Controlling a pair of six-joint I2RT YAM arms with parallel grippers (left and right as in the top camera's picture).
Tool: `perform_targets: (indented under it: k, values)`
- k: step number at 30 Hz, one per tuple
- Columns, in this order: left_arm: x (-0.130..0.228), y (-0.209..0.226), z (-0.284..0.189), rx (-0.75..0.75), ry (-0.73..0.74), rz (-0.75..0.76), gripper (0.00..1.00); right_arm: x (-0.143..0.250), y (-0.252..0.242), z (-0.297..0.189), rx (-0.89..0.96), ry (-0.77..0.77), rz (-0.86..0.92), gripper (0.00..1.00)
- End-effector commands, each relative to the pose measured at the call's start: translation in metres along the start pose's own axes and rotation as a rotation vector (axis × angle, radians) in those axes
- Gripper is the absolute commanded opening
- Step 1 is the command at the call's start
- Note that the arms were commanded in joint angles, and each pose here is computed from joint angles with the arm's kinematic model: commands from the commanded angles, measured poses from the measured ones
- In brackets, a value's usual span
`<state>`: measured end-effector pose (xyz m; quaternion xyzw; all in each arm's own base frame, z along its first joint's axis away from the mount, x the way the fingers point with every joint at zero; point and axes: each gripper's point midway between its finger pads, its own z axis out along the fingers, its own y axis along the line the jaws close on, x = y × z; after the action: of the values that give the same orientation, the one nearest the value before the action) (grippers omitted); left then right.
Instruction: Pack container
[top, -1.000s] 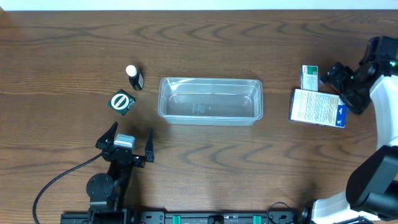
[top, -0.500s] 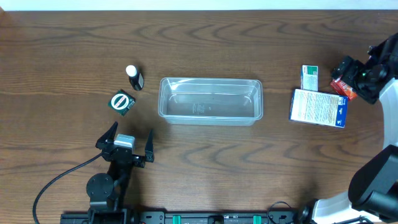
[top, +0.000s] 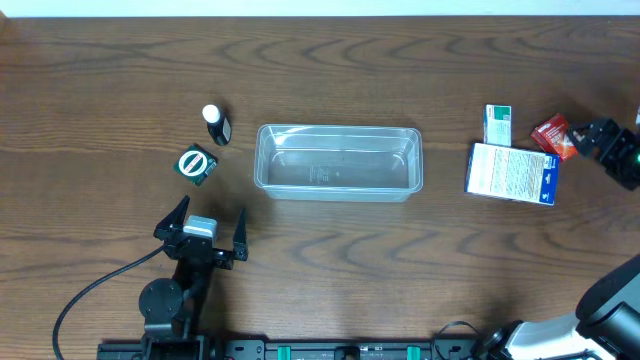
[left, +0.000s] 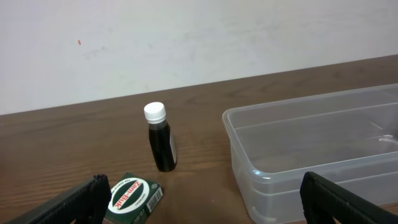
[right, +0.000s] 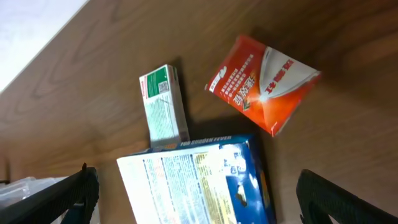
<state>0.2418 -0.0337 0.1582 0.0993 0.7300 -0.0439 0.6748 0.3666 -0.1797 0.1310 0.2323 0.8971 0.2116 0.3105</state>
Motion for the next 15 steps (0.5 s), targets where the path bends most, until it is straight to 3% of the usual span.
perform_targets:
  k: [1,8,15]
  values:
    - [0.015,-0.004,0.001,0.018,0.042,-0.004,0.98,0.016,0.0,0.006,-0.131,-0.009,-0.012,0.99]
    - [0.015,-0.004,0.001,0.018,0.042,-0.004,0.98,0.028,-0.019,0.028,-0.277,-0.071,-0.016,0.99]
    - [0.015,-0.004,0.001,0.018,0.042,-0.004,0.98,0.046,-0.04,0.065,-0.339,-0.038,0.001,0.99]
